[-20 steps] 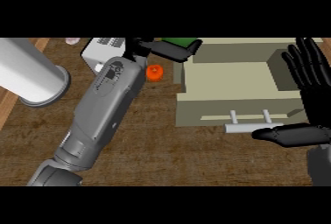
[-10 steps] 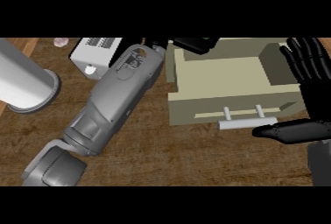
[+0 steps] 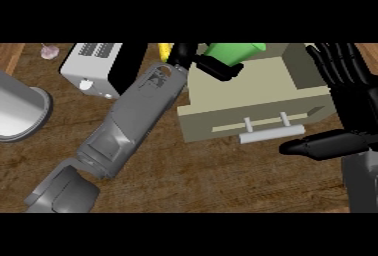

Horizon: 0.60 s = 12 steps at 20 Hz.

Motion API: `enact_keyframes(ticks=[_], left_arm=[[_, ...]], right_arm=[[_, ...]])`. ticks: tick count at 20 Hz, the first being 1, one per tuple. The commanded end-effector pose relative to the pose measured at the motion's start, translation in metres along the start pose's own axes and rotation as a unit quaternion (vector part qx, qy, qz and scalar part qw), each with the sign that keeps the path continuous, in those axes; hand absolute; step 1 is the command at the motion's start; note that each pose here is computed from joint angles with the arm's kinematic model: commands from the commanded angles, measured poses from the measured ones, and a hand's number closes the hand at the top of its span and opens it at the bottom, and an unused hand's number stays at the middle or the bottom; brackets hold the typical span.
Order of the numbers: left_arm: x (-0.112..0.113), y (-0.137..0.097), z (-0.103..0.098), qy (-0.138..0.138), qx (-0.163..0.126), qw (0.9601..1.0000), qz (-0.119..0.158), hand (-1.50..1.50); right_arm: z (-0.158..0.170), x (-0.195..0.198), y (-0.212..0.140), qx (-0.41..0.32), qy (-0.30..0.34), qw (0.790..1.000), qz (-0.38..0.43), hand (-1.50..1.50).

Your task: Pick up the cup, place it into the drawer and close the drawer

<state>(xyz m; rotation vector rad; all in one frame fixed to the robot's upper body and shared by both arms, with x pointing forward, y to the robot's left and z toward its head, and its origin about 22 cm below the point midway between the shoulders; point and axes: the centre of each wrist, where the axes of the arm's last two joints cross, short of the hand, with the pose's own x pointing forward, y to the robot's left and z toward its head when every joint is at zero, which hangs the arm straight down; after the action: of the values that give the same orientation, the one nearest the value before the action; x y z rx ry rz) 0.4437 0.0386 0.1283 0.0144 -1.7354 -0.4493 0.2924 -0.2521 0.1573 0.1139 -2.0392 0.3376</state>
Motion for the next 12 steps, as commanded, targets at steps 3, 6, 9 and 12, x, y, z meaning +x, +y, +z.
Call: enact_keyframes(ticks=[3,6,9,12], left_arm=[[-0.007,-0.004,0.004,0.003,-0.009,0.9999,0.004,-1.50],[-0.015,-0.002,0.008,-0.010,0.009,0.9983,0.057,-1.50],[-0.008,-0.003,0.007,-0.036,0.012,0.9943,0.099,-1.50],[-0.001,-0.002,0.006,-0.075,0.011,0.9850,0.155,-1.50]], right_arm=[[-0.003,0.001,0.007,0.026,-0.011,0.999,-0.015,-1.50],[-0.010,0.004,0.015,0.084,-0.023,0.995,-0.041,-1.50],[-0.016,0.004,0.024,0.139,-0.029,0.987,-0.080,1.50],[-0.010,-0.002,0.039,0.223,-0.030,0.969,-0.105,1.50]])
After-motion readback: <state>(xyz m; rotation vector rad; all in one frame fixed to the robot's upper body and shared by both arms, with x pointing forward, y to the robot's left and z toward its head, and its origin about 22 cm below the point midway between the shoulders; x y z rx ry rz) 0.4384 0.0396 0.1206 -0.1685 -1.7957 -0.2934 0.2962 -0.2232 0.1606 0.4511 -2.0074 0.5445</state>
